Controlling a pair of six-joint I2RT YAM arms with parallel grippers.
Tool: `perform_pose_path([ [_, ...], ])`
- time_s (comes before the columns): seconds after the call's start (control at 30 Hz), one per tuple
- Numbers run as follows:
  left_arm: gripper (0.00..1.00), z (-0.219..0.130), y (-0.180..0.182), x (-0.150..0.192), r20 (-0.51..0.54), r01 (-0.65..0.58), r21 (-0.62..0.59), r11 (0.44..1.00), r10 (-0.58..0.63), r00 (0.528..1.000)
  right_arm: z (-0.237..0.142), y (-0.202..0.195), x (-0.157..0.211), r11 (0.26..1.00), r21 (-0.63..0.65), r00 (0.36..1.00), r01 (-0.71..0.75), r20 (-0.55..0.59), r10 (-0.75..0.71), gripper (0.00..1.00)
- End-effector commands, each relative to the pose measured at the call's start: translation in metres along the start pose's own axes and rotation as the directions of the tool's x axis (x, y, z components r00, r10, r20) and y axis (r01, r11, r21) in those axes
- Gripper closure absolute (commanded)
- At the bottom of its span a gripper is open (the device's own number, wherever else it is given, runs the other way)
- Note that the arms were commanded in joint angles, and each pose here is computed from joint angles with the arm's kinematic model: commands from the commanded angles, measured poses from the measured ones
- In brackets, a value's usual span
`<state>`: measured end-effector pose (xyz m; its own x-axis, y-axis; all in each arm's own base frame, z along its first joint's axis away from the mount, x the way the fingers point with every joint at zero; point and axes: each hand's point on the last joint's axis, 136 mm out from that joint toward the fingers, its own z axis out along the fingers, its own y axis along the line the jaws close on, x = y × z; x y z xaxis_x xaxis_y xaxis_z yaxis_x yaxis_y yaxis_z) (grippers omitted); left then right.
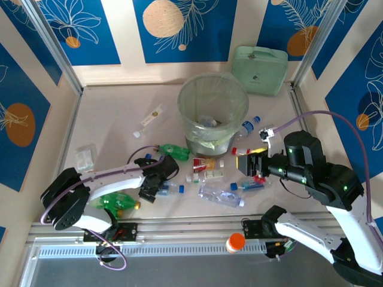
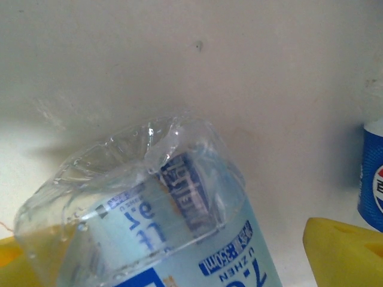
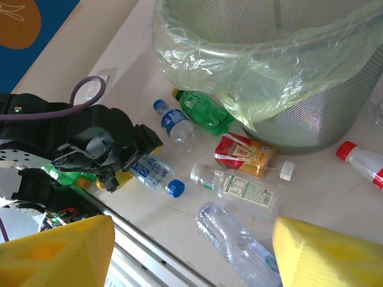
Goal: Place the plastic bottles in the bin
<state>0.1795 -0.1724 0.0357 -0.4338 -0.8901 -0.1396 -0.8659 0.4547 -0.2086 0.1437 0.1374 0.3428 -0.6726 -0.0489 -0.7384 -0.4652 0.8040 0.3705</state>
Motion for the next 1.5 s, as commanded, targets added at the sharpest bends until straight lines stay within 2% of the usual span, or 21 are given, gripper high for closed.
perform_pose_path([
  [0.0, 0.13, 0.003, 0.003, 0.004, -0.003, -0.015, -0.019, 1.0, 0.015, 1.0, 0.0, -0.003, 0.004, 1.0, 0.009, 1.0, 0.017, -0.006, -0.017, 0.3],
  [0.27, 0.32, 0.005, 0.001, 0.001, 0.013, -0.024, -0.002, 1.0, 0.024, 1.0, 0.0, -0.004, 0.003, 1.0, 0.011, 1.0, 0.018, -0.004, -0.018, 0.3],
  [0.6, 0.49, -0.001, -0.002, -0.01, 0.04, -0.031, 0.036, 0.999, 0.029, 0.999, -0.001, -0.004, -0.001, 1.0, 0.016, 1.0, 0.017, 0.004, -0.017, 0.3],
  [0.93, 0.55, -0.033, -0.017, -0.033, 0.091, -0.066, 0.128, 0.99, 0.055, 0.994, 0.001, -0.002, -0.003, 1.0, 0.012, 1.0, 0.018, 0.001, -0.018, 0.3],
  [1.1, 0.57, -0.064, -0.032, -0.051, 0.153, -0.162, 0.225, 0.961, 0.13, 0.98, 0.003, 0.001, -0.007, 0.999, 0.007, 0.999, 0.043, -0.007, -0.043, 0.3],
  [1.2, 0.57, -0.087, -0.051, -0.056, 0.211, -0.277, 0.347, 0.896, 0.213, 0.954, 0.009, 0.007, -0.01, 0.999, -0.02, 0.998, 0.05, -0.026, -0.05, 0.3],
  [1.27, 0.56, -0.105, -0.068, -0.054, 0.253, -0.357, 0.468, 0.808, 0.264, 0.931, 0.014, 0.014, -0.013, 0.997, -0.059, 0.998, 0.043, -0.04, -0.045, 0.29],
  [1.4, 0.55, -0.144, -0.095, -0.046, 0.311, -0.419, 0.686, 0.595, 0.28, 0.908, 0.029, 0.03, -0.019, 0.99, -0.14, 0.995, 0.034, -0.084, -0.046, 0.3],
  [1.47, 0.54, -0.167, -0.107, -0.04, 0.32, -0.416, 0.786, 0.457, 0.275, 0.907, 0.038, 0.041, -0.023, 0.981, -0.193, 0.991, 0.025, -0.123, -0.05, 0.3],
])
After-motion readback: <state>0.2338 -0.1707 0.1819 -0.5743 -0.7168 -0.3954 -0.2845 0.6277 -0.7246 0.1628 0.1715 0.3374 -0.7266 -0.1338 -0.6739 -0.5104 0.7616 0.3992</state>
